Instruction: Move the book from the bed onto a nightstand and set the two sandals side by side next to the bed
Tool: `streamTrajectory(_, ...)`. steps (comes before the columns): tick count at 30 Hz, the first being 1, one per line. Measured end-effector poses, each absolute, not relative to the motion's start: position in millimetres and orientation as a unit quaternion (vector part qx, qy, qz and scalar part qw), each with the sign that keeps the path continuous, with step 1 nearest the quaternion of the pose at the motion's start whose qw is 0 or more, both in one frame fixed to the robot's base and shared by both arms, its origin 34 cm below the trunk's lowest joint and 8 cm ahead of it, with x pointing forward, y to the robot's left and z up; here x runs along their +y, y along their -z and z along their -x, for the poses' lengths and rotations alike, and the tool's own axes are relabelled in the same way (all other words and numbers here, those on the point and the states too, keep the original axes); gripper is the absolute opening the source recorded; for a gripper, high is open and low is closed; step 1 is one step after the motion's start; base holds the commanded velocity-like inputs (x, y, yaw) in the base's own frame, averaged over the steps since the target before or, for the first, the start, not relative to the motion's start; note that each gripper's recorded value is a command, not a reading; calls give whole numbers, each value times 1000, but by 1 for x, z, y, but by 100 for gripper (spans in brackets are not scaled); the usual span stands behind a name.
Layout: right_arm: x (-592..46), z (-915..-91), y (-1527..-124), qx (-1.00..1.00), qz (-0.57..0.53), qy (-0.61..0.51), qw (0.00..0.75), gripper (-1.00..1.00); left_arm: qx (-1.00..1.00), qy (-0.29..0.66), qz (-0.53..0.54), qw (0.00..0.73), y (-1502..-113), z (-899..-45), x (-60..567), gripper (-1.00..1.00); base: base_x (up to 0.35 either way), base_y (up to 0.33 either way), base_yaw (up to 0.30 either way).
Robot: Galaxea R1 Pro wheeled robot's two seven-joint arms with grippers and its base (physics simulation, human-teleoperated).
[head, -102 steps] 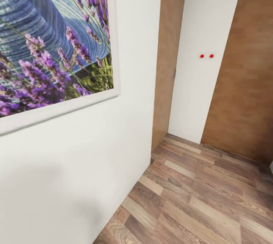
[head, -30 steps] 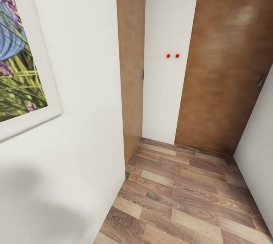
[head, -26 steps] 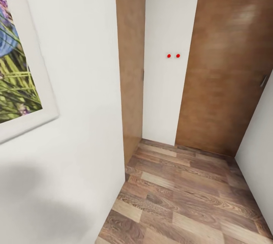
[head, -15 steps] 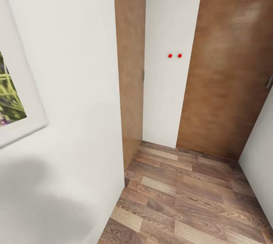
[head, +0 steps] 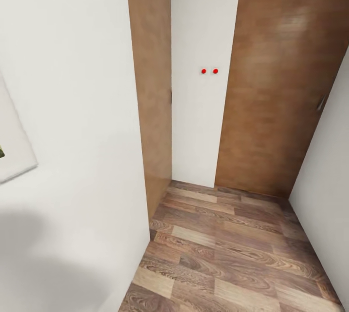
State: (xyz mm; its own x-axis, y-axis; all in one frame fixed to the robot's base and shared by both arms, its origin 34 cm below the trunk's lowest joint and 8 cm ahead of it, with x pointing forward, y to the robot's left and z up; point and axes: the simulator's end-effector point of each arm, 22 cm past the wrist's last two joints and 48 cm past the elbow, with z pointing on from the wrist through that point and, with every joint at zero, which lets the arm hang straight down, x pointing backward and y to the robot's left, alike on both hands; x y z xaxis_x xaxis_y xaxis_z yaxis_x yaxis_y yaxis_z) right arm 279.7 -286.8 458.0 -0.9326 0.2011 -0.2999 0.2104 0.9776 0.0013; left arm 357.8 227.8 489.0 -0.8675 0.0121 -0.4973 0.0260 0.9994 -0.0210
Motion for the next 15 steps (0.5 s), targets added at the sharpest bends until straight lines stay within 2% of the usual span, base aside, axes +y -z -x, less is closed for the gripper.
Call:
streamTrajectory(12,-286,-280,-458,983,-105,15,151,100,966,13,-10,257,-489,-358,228,100,0,0,-277)
streamTrajectory(15,-286,-280,-458,983,-105,15,151,100,966,13,-10,258,-489,-358,228,100,99,18,-189)
